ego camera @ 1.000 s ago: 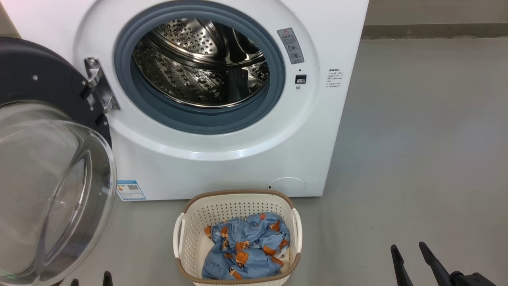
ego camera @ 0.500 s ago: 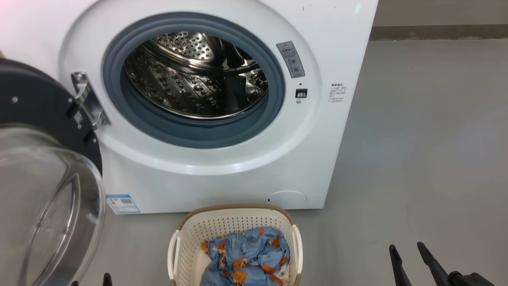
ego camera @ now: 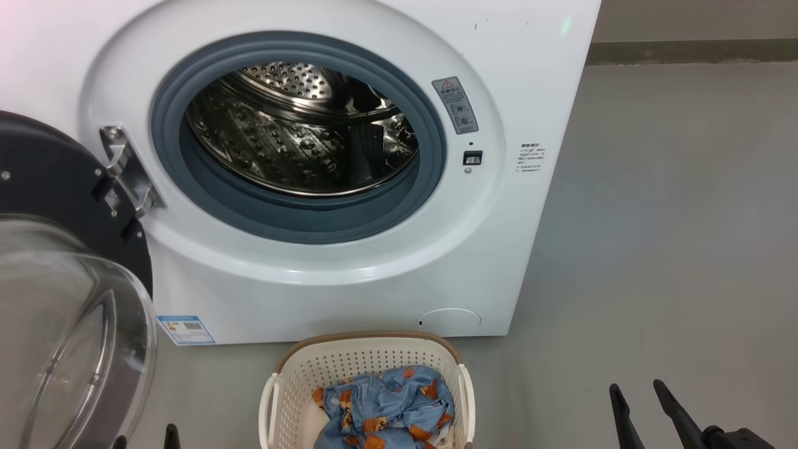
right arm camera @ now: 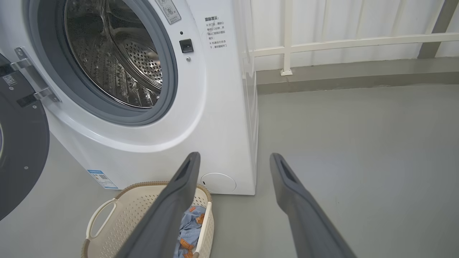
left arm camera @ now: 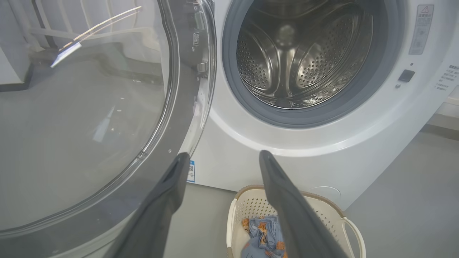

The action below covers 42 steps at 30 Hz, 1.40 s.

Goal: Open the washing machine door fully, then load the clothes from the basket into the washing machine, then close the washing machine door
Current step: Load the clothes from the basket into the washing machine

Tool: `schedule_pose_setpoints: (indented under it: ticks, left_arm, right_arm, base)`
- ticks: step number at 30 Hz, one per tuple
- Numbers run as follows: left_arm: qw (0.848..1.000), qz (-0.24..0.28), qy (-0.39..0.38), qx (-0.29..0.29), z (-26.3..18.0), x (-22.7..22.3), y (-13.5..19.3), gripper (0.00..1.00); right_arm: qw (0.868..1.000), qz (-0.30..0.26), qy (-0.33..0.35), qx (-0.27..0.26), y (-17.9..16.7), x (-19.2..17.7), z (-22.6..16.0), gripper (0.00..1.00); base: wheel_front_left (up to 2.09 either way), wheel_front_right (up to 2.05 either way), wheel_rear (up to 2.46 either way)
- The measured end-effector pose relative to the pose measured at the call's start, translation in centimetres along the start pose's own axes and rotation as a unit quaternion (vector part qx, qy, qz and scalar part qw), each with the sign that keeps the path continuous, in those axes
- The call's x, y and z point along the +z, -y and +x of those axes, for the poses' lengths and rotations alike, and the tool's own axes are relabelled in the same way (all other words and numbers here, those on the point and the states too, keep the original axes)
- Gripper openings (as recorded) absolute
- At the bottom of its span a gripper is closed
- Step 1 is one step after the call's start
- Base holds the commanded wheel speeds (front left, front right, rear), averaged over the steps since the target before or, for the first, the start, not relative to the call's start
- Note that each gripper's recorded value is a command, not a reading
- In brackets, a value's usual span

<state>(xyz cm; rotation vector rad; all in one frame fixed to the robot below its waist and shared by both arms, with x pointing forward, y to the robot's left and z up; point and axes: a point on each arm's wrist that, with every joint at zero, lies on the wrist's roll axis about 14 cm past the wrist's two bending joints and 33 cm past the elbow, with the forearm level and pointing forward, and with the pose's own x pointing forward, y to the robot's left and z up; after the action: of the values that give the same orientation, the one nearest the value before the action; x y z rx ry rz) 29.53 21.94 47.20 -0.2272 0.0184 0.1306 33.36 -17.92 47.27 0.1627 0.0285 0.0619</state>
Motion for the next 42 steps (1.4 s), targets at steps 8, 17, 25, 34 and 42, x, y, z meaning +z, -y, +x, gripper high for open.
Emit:
schedule_pose_setpoints:
  ticks: [8, 17, 25, 34, 42]
  left_arm:
    - [1.0, 0.001, -0.002, -0.028, 0.7, 0.0, 1.8, 1.0]
    - [0.994, 0.009, -0.031, -0.105, 3.8, -2.0, 6.5, 1.0]
    - [0.978, -0.001, -0.131, -0.161, 6.8, -8.3, 9.5, 1.0]
    - [0.944, 0.011, -0.252, -0.215, 10.2, -15.2, 11.7, 1.0]
    - [0.89, -0.004, -0.387, -0.241, 9.9, -22.5, 13.3, 1.0]
  right_arm:
    - [1.0, 0.004, -0.008, -0.004, 0.1, -0.5, 0.2, 1.0]
    - [1.0, 0.016, -0.012, -0.012, 0.2, -0.9, 2.2, 1.0]
    - [0.999, 0.035, -0.017, -0.025, 0.9, -1.6, 4.6, 1.0]
    - [0.996, 0.051, -0.04, -0.059, 3.0, -3.4, 5.5, 1.0]
    - [0.991, 0.05, -0.071, -0.1, 5.4, -5.4, 4.8, 1.0]
  base:
    - [0.0, 0.0, 0.0]
    - [0.0, 0.0, 0.0]
    - [0.0, 0.0, 0.0]
    - [0.0, 0.0, 0.0]
    - [0.0, 0.0, 0.0]
